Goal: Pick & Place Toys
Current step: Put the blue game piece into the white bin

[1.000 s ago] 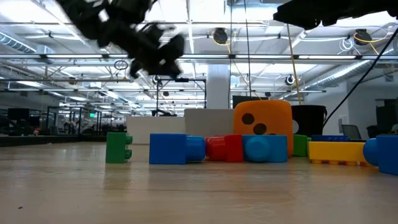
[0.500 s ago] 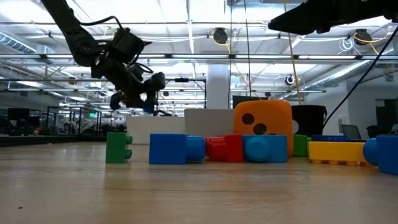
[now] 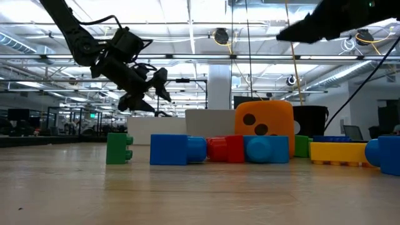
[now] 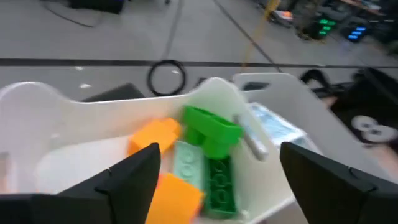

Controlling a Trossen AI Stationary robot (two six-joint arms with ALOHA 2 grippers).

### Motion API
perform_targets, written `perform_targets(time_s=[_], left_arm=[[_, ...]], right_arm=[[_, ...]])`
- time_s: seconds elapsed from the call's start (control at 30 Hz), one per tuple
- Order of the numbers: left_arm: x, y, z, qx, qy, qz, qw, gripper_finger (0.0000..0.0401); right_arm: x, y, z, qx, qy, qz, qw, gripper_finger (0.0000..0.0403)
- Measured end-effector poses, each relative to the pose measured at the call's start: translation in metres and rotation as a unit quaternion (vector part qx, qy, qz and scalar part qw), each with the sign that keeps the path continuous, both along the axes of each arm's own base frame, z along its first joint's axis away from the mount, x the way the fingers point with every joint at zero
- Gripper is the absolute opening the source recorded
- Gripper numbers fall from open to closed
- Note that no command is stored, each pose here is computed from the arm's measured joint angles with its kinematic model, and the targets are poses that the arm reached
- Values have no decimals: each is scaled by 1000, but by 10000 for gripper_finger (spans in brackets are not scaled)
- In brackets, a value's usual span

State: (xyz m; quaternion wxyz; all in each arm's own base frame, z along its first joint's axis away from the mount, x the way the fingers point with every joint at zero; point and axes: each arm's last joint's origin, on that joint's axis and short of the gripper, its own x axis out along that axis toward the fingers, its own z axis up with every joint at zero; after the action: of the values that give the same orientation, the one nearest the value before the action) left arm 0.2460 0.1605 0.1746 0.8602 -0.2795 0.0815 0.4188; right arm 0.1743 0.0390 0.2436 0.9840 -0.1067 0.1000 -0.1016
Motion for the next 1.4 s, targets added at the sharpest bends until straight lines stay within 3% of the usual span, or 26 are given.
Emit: perform_targets(time_s=[0.13, 0.27, 0.4, 0.57, 0.77, 0.97, 1.1, 1.23, 1.4], left_arm=[[5, -6, -1, -28, -16, -50, 998, 350], [11, -17, -1, -45, -30, -63, 997, 352], [17, -25, 4, -32, -51, -83, 995, 352], [22, -33, 7, 1, -48, -108, 993, 355], [24, -35, 9, 12, -50, -115, 992, 358], [24, -35, 9, 12, -49, -115, 992, 353], [24, -35, 9, 14, -48, -116, 992, 358], [24, -35, 9, 14, -47, -116, 992, 360], [24, -35, 9, 12, -49, -115, 992, 361]], right_arm=[[-6, -9, -13, 37, 68, -12, 997, 194], [-5, -22, -30, 102, 144, -27, 984, 194], [-2, -32, -52, 124, 237, -29, 963, 194], [11, -37, -74, 164, 306, -4, 938, 194], [25, -44, -94, 193, 340, 14, 920, 194], [28, -50, -99, 296, 343, 25, 891, 177], [26, -48, -95, 358, 336, 80, 868, 161], [32, -39, -81, 363, 286, 167, 871, 148], [38, -27, -72, 281, 236, 221, 903, 142]])
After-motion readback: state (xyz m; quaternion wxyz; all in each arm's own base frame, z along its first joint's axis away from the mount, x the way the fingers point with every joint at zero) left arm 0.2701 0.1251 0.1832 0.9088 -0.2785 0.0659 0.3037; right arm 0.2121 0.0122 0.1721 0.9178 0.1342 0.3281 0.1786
